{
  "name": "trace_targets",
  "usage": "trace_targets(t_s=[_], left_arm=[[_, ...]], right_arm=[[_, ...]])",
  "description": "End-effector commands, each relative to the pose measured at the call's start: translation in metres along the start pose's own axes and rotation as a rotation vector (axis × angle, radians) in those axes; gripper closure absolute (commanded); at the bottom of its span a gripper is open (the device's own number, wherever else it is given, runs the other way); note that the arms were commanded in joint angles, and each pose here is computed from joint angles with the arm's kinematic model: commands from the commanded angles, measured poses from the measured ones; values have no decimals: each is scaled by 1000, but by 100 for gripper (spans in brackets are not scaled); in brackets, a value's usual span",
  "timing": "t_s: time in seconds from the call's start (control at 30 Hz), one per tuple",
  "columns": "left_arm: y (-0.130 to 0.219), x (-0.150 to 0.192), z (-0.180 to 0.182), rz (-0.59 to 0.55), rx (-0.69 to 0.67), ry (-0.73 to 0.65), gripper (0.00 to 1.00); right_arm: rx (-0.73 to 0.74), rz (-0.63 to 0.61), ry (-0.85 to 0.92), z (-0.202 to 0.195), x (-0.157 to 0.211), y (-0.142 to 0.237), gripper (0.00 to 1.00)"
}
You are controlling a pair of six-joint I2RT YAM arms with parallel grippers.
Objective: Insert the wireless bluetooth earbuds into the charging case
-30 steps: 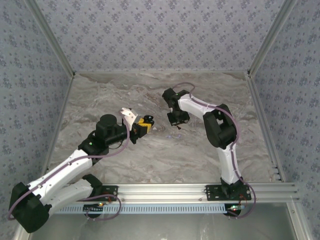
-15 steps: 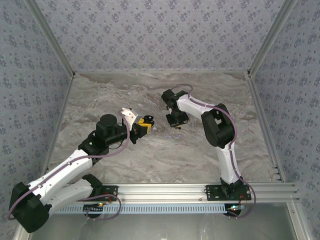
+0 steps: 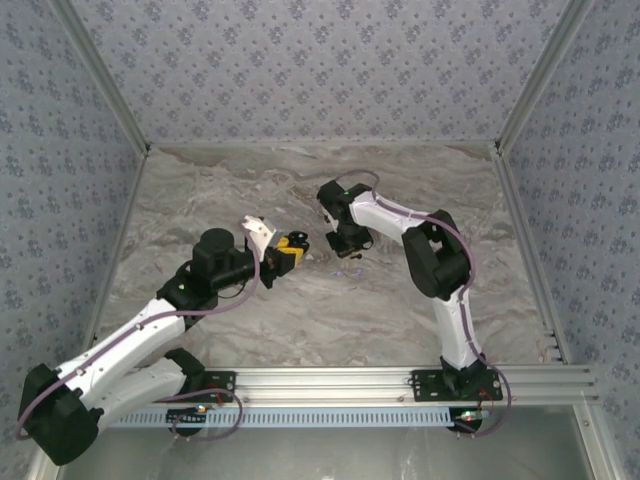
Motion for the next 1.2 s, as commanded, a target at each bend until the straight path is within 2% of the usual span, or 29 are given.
trace_targets(t_s=[0.0,0.23,0.57,1.17], left_arm=[[2,-19,-5,-49,25,-10,81],[2,-18,-5,-50,28,-13,81],[2,-17,-6,-51,33,-12,81],[5,-19,-7,-56,29,-18,81]], right_arm=[[-35,-76,-61,-5,1,31,83],[-65,-108,-264,-24,17,38,61],[-158,-42,-337,-24,30,14,47],[-147,4,-368,-19,23,-7,43]])
Point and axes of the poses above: each hand's point on the last joint's axis, 136 mm out from that joint toward the fingers, its own y axis back along the fingers, its own z axis along the line the jaws close on, x = y × z, the point moved 6 cm from there along y, back along the fingers, and after that the axes turned 4 degrees about -y, right-handed, at the moved point
